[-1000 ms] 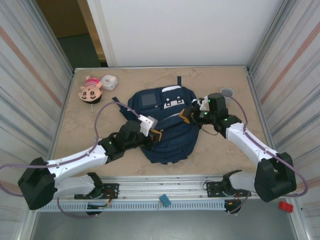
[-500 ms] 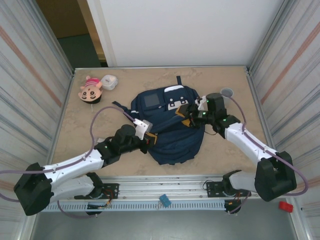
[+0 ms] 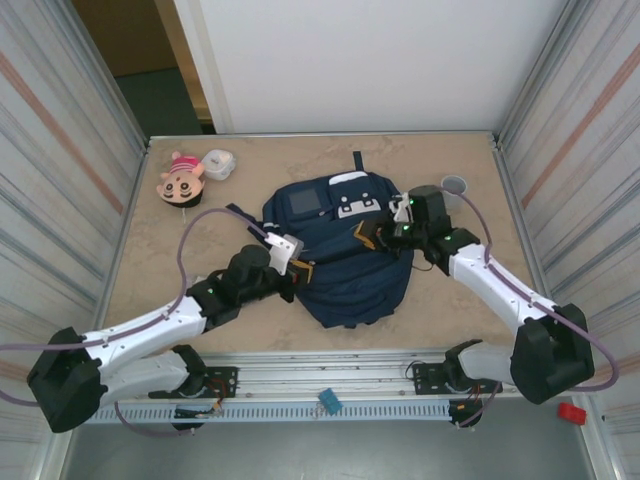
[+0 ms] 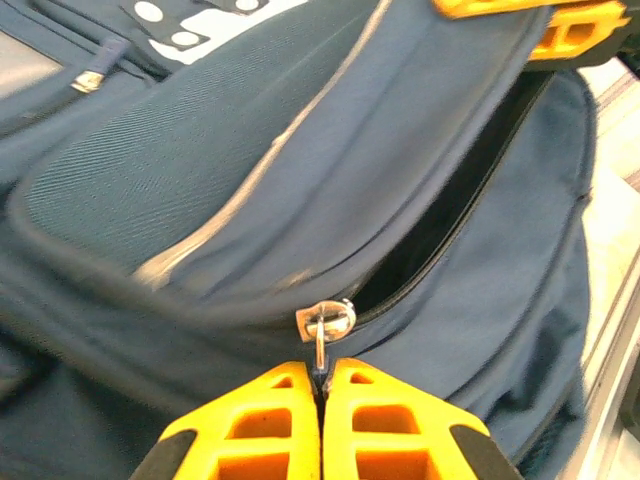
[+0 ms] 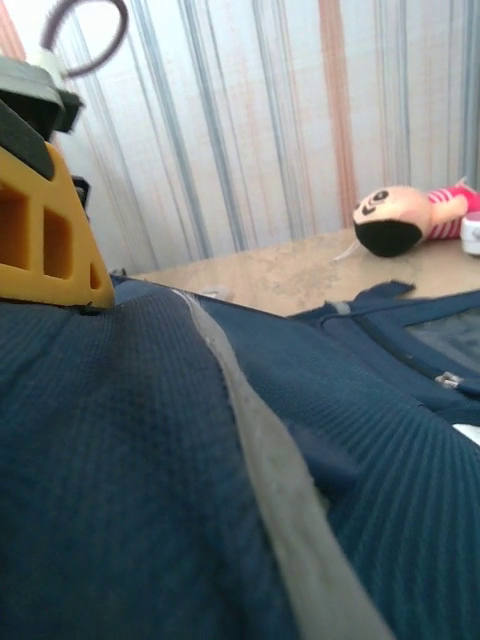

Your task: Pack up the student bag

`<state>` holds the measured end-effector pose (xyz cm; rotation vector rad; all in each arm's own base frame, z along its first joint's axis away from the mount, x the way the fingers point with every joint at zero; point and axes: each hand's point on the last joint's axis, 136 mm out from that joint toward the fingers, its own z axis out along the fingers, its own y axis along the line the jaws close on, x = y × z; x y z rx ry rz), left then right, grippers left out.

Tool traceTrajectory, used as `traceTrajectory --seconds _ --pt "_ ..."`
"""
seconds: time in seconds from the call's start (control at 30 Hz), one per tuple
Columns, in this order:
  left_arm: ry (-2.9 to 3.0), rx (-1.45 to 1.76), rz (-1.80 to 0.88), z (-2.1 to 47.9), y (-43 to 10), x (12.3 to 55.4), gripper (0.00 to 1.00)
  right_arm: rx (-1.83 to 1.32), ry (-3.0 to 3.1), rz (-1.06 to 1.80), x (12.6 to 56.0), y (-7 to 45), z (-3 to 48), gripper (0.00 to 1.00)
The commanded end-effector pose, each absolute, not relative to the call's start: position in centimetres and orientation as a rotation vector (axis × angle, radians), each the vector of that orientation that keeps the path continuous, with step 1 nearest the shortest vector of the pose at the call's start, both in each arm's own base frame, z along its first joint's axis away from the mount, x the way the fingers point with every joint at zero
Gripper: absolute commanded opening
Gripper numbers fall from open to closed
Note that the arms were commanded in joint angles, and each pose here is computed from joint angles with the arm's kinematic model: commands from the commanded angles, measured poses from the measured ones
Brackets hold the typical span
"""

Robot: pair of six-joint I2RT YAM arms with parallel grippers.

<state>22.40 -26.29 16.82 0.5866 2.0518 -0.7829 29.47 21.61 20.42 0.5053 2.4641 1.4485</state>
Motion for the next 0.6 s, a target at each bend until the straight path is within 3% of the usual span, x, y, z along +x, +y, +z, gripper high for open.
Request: traceTrajectory --seconds 0.0,0.57 --pt "2.046 0.508 -0.690 16.8 -23.5 23.5 0.00 0.264 2.407 1.522 29.8 20.5 24.7 0.00" --pt "2.139 0.285 -0.489 13.9 -20.2 29.8 0.04 -0.039 2.372 1.801 27.8 22.6 30.0 0.00"
